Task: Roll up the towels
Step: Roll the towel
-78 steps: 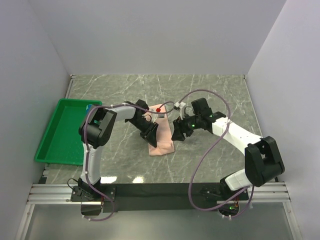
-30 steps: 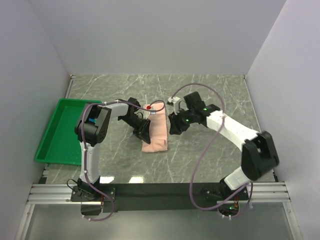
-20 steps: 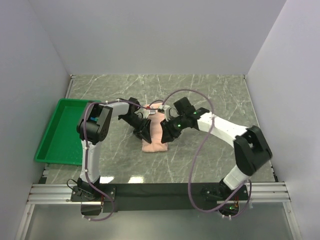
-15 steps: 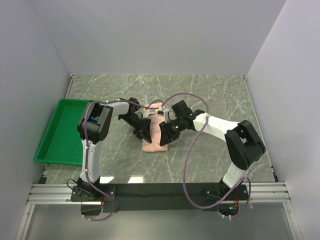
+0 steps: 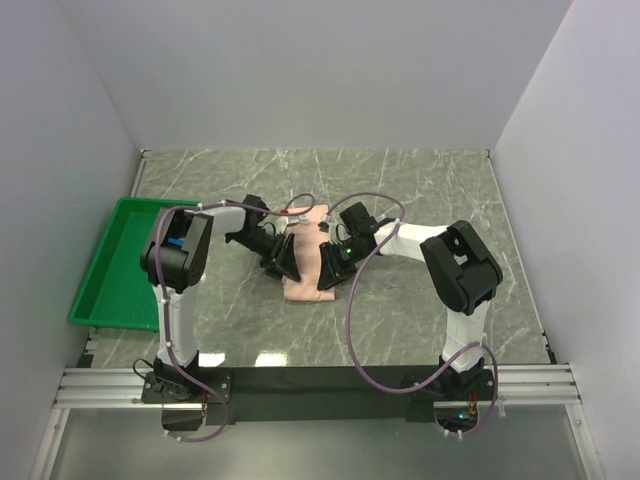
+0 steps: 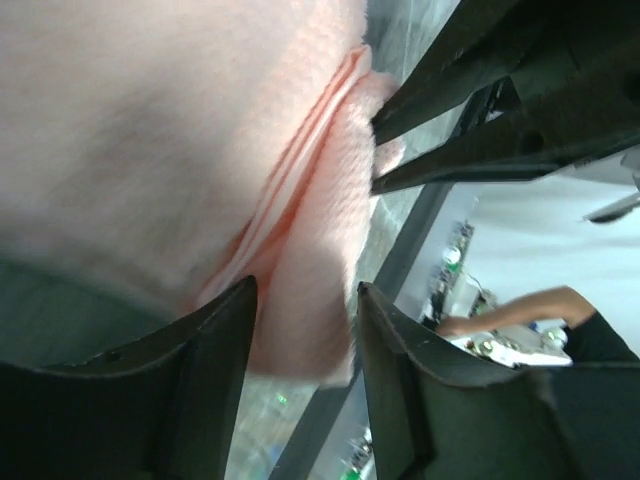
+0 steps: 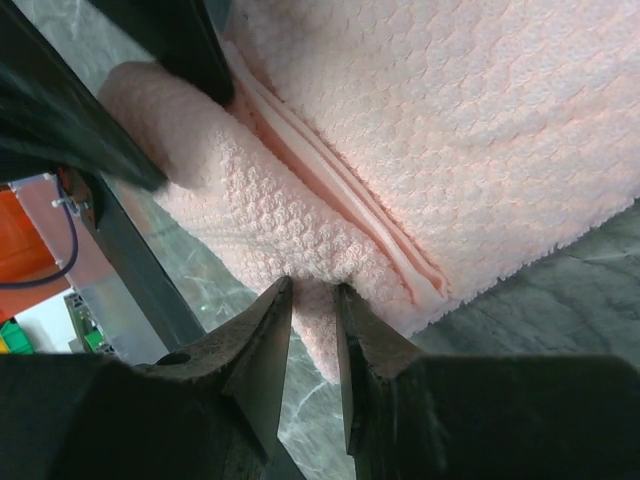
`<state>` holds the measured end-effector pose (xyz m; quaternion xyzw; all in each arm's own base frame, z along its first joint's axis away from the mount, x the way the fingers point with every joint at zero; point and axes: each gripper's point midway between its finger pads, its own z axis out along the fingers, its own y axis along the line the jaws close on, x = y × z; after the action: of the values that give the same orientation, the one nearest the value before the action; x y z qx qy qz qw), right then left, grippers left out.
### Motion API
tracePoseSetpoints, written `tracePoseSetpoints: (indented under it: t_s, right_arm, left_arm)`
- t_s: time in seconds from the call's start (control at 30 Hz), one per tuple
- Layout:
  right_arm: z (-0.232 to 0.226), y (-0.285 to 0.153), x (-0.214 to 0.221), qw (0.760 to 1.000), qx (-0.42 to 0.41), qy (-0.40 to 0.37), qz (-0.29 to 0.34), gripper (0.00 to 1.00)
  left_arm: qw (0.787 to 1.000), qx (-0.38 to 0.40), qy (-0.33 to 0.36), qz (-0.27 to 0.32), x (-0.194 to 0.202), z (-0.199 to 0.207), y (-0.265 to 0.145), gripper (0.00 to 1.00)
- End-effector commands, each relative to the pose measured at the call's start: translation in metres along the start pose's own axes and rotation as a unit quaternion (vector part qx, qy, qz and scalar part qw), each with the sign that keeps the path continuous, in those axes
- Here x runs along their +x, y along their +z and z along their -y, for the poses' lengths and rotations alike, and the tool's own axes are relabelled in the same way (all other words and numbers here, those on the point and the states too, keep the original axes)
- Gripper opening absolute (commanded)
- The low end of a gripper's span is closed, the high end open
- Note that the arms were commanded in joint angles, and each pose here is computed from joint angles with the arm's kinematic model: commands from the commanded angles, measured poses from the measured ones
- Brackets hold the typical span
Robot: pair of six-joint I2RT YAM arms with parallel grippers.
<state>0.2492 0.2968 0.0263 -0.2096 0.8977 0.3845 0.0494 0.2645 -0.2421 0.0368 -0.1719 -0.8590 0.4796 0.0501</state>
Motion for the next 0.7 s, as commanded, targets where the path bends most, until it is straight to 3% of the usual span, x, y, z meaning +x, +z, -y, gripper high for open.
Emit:
tracePoseSetpoints:
  t_s: [0.0, 0.2, 0.3, 0.4, 0.47, 0.5, 0.53, 0.6, 0.67]
  right_arm:
    - [0.025, 0.004, 0.004, 0.999, 0.052, 0.007, -0.010, 0.32]
    - [0.025, 0.001, 0.008, 0.998, 0.052, -0.002, -0.017, 0.31]
    - [0.019, -0.001, 0.002, 0.999, 0.044, -0.009, -0.018, 0.28]
    - [0.014, -0.002, -0.001, 0.999, 0.033, -0.012, -0.022, 0.28]
    - [0.012, -0.001, 0.000, 0.999, 0.027, -0.013, -0.030, 0.28]
    - [0.011, 0.000, 0.000, 0.999, 0.021, -0.013, -0.032, 0.27]
    - [0.012, 0.001, 0.001, 0.999, 0.023, -0.011, -0.036, 0.27]
    - [0.012, 0.002, -0.002, 0.999, 0.023, -0.014, -0.034, 0.26]
    - [0.013, 0.004, -0.002, 0.999, 0.023, -0.012, -0.038, 0.25]
  left_arm:
    - [0.993, -0.079, 0.060, 0.058, -0.014, -0.040, -0.032, 0.54]
    - [0.974, -0.083, 0.157, 0.139, -0.021, -0.006, -0.077, 0.56]
    - [0.952, -0.117, 0.227, 0.171, -0.019, 0.009, -0.092, 0.56]
    - [0.912, -0.184, 0.317, 0.183, -0.012, 0.016, -0.100, 0.57]
    - [0.869, -0.222, 0.401, 0.185, -0.009, 0.033, -0.100, 0.59]
    - [0.846, -0.269, 0.423, 0.180, -0.007, 0.022, -0.099, 0.59]
    - [0.811, -0.286, 0.479, 0.178, -0.005, 0.033, -0.101, 0.60]
    - [0.773, -0.296, 0.541, 0.151, 0.007, 0.042, -0.077, 0.61]
    - [0.718, -0.304, 0.612, 0.129, 0.015, 0.053, -0.061, 0.63]
